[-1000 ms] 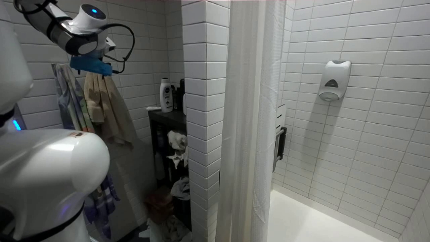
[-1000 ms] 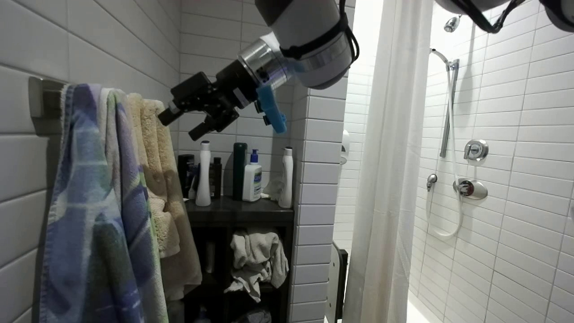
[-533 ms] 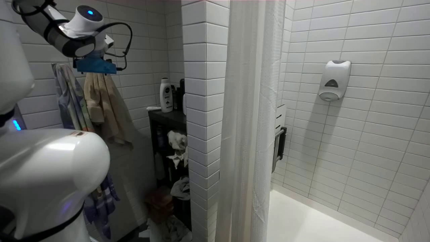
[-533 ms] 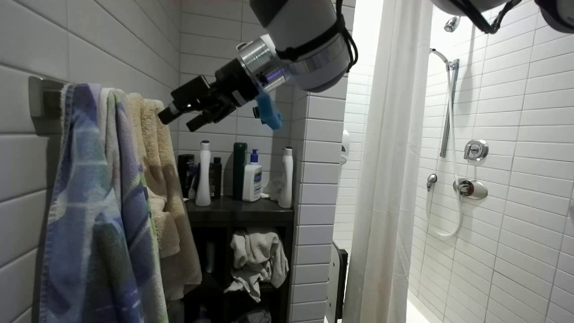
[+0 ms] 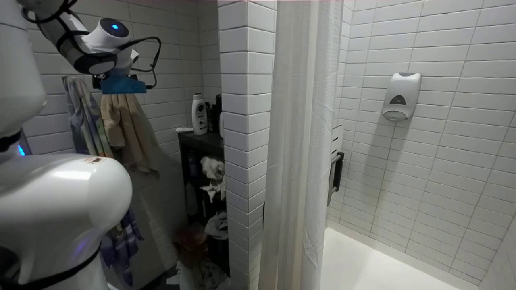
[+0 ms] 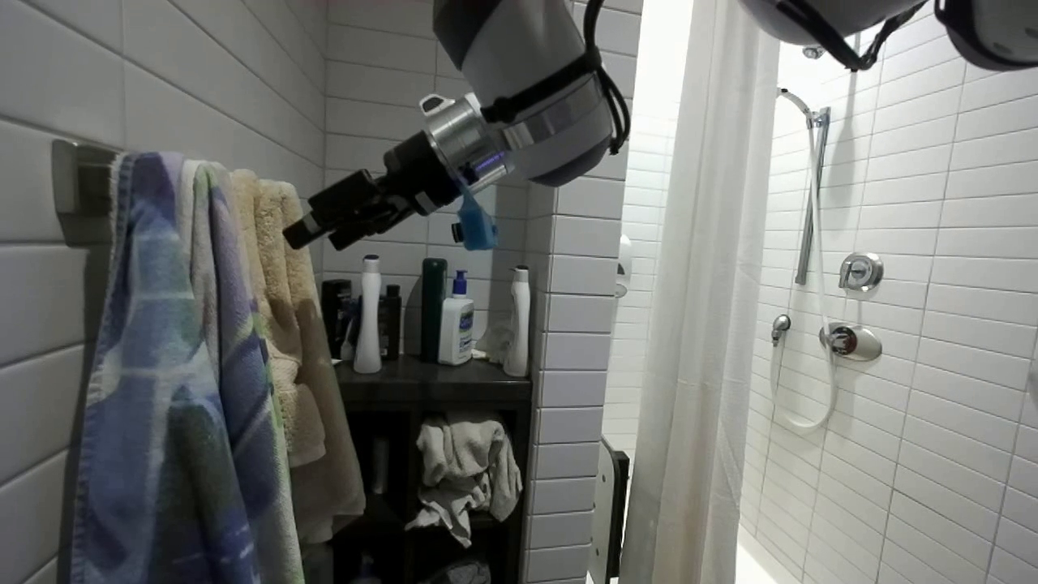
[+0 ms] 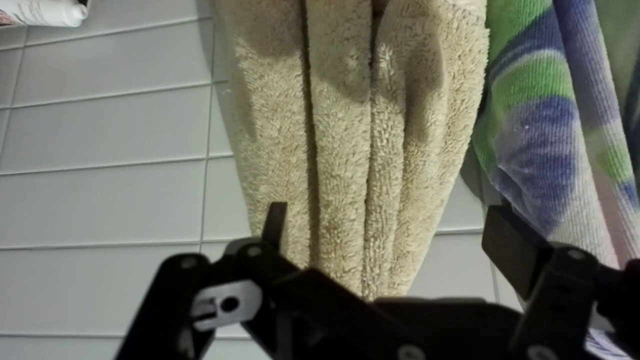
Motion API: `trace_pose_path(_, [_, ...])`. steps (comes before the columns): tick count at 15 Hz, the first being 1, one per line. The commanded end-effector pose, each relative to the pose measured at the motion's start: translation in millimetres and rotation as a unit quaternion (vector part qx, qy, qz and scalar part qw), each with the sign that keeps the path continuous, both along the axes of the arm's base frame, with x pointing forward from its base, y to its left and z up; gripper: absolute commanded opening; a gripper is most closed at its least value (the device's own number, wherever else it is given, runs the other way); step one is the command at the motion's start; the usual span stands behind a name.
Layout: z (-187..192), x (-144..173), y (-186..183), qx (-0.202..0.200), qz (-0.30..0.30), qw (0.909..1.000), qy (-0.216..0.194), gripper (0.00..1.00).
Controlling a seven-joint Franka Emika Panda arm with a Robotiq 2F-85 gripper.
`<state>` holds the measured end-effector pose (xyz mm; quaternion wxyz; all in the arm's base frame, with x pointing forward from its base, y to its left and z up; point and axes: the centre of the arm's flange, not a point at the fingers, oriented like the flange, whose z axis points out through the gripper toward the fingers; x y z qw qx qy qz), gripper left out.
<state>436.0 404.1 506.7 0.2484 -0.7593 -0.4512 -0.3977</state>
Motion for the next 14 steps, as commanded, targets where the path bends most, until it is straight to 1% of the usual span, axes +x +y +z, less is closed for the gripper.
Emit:
trace_pose_path(1, [-6, 14, 8, 0.017, 0.015, 0.9995, -0.019, 1.0])
trace_pose_path(5, [4, 25, 22, 0.035, 0.029, 0.9983, -0.038, 1.0])
trace_pose_path(8, [8, 27, 27, 0.042, 0.038, 0.9974, -0.044, 1.0])
trace_pose_path(14, [-4, 23, 11, 0.039, 0.037, 0.9982, -0.025, 1.0])
